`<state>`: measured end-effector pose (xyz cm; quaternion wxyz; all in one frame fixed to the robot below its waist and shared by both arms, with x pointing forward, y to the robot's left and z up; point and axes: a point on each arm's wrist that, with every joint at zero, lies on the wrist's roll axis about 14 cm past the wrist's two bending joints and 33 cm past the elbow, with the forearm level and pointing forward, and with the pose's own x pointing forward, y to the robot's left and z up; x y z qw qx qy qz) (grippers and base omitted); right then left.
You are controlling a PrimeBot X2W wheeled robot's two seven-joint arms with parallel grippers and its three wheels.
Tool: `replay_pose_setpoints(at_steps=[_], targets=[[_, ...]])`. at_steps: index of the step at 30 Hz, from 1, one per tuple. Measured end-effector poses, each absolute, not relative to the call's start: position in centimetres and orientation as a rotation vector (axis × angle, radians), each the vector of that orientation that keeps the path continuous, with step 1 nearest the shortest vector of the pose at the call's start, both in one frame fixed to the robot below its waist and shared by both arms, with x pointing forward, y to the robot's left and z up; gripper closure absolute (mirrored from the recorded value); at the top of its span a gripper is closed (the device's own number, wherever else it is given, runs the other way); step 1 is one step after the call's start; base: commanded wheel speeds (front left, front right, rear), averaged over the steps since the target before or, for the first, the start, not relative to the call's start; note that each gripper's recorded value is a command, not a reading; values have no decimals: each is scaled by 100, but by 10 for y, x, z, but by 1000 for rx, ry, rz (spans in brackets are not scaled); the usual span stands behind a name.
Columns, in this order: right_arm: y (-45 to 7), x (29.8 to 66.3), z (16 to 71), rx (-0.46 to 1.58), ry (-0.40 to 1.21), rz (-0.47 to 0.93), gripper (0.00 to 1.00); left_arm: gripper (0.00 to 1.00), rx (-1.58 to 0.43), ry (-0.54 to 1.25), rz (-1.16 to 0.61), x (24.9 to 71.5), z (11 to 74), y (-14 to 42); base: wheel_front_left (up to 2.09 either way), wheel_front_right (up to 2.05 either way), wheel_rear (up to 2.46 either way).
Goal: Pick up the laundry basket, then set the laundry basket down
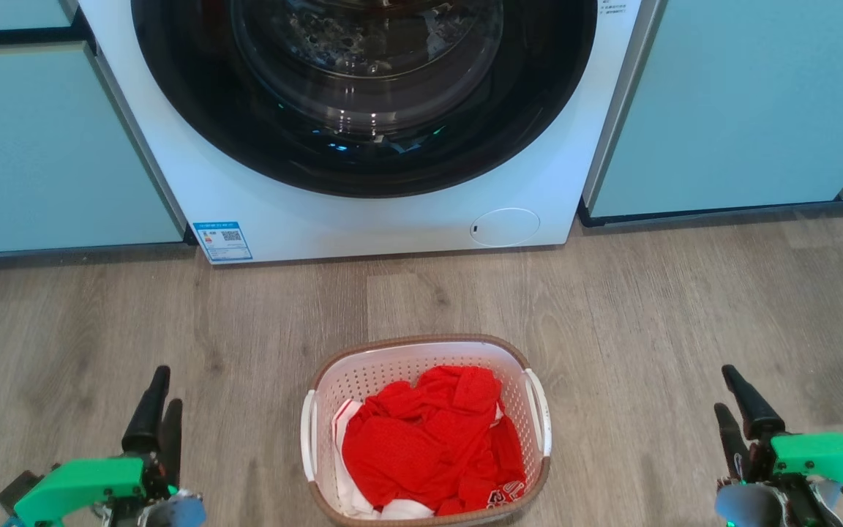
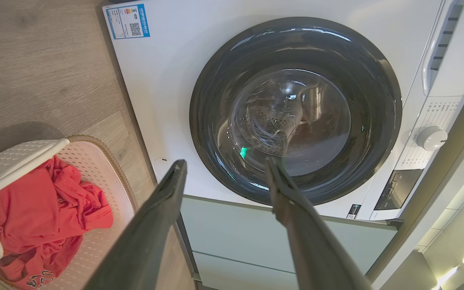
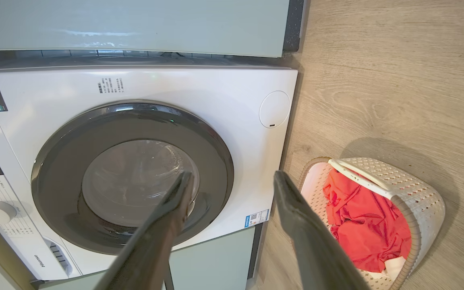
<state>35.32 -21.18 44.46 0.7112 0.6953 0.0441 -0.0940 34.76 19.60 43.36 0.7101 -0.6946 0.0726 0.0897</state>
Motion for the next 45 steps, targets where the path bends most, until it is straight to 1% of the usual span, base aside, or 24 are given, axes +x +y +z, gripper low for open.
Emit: replay_pose_setpoints(at_steps=[10,16,21,28,34,39,45], targets=[[-214,360,459,1444,59,-182,0,0,-1459,129,179,352,444,199,0,0,0],[-214,364,472,1336,33,-149,0,0,-1375,78,139,360,464,201,0,0,0],[-213,368,483,1257,11,-123,0,0,-1278,55,112,364,478,200,0,0,0],[-203,380,512,1109,-44,-45,0,0,-1145,40,73,367,495,190,0,0,0],[-189,383,525,969,-60,11,0,0,-1016,33,68,369,505,185,0,0,0],[-185,387,540,866,-99,42,0,0,-886,25,38,371,513,174,0,0,0],[-170,389,551,725,-117,92,0,0,-735,34,51,374,517,168,0,0,0]])
